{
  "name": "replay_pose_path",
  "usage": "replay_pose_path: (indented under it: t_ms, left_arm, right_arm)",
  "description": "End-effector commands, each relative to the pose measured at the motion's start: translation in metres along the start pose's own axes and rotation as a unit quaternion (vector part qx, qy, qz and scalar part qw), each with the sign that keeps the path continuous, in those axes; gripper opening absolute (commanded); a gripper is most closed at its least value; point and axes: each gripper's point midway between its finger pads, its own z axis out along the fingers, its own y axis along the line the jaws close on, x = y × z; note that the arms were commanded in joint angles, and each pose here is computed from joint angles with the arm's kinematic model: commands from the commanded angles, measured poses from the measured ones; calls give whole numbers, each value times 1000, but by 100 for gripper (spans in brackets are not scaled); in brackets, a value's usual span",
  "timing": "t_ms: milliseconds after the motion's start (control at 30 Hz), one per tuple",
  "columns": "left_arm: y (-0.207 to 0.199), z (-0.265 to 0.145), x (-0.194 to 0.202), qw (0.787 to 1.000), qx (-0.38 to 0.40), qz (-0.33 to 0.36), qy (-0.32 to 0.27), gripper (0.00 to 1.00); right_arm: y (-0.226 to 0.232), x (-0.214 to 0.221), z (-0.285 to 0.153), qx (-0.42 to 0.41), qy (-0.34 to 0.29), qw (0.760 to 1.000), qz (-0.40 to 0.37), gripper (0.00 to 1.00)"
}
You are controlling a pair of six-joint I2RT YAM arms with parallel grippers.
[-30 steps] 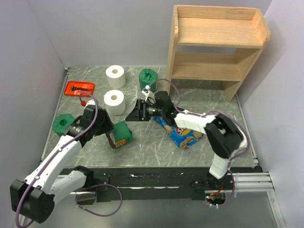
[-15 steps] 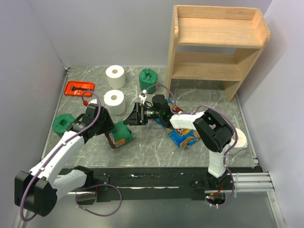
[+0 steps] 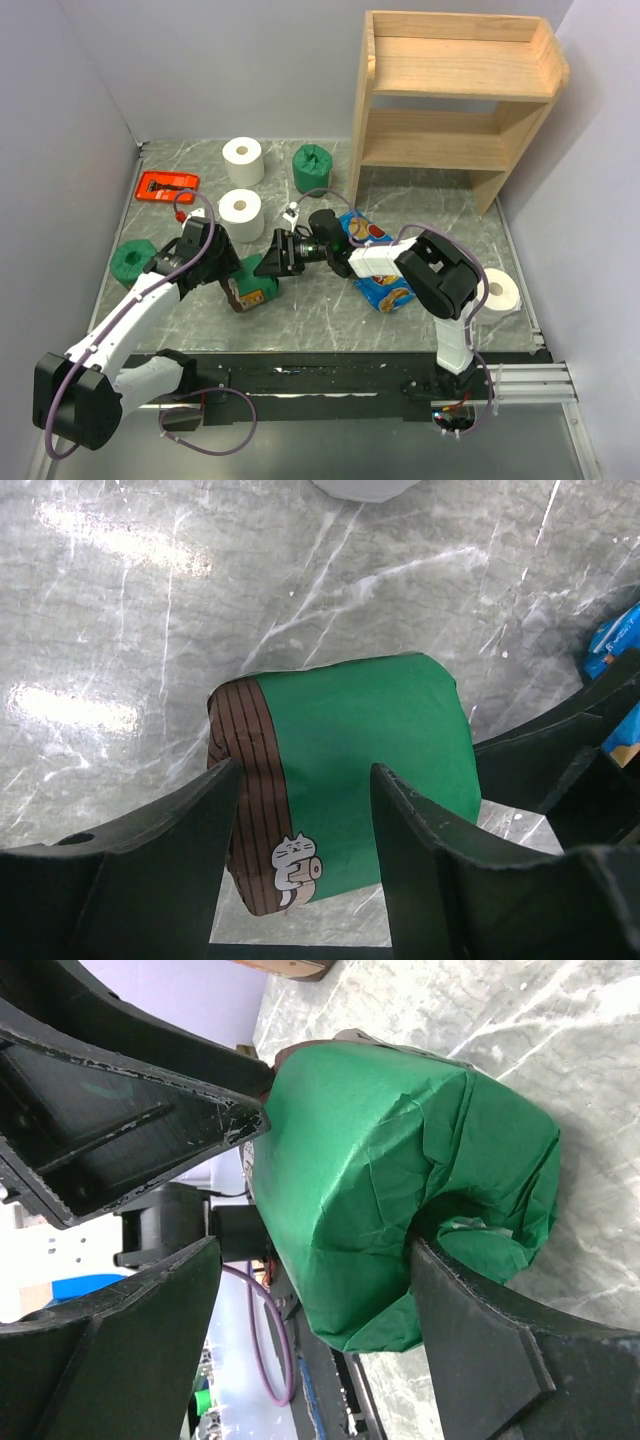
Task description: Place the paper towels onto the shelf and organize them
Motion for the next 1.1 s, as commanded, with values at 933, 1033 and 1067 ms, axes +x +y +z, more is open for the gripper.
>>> replay_pose_path:
  t_ms: [933, 1033, 1067]
  left_arm:
    - [-22, -8, -11, 999, 31, -7, 7, 61]
    - [-36, -19, -36, 999, 43, 1, -18, 73]
    - [-40, -21, -42, 999, 45, 2, -26, 78]
  right_arm:
    - [25, 0, -20, -94, -51, 994, -16, 38]
    - [20, -1, -31, -53, -57, 996, -34, 36]
    - [9, 7, -32, -17, -40, 999, -18, 35]
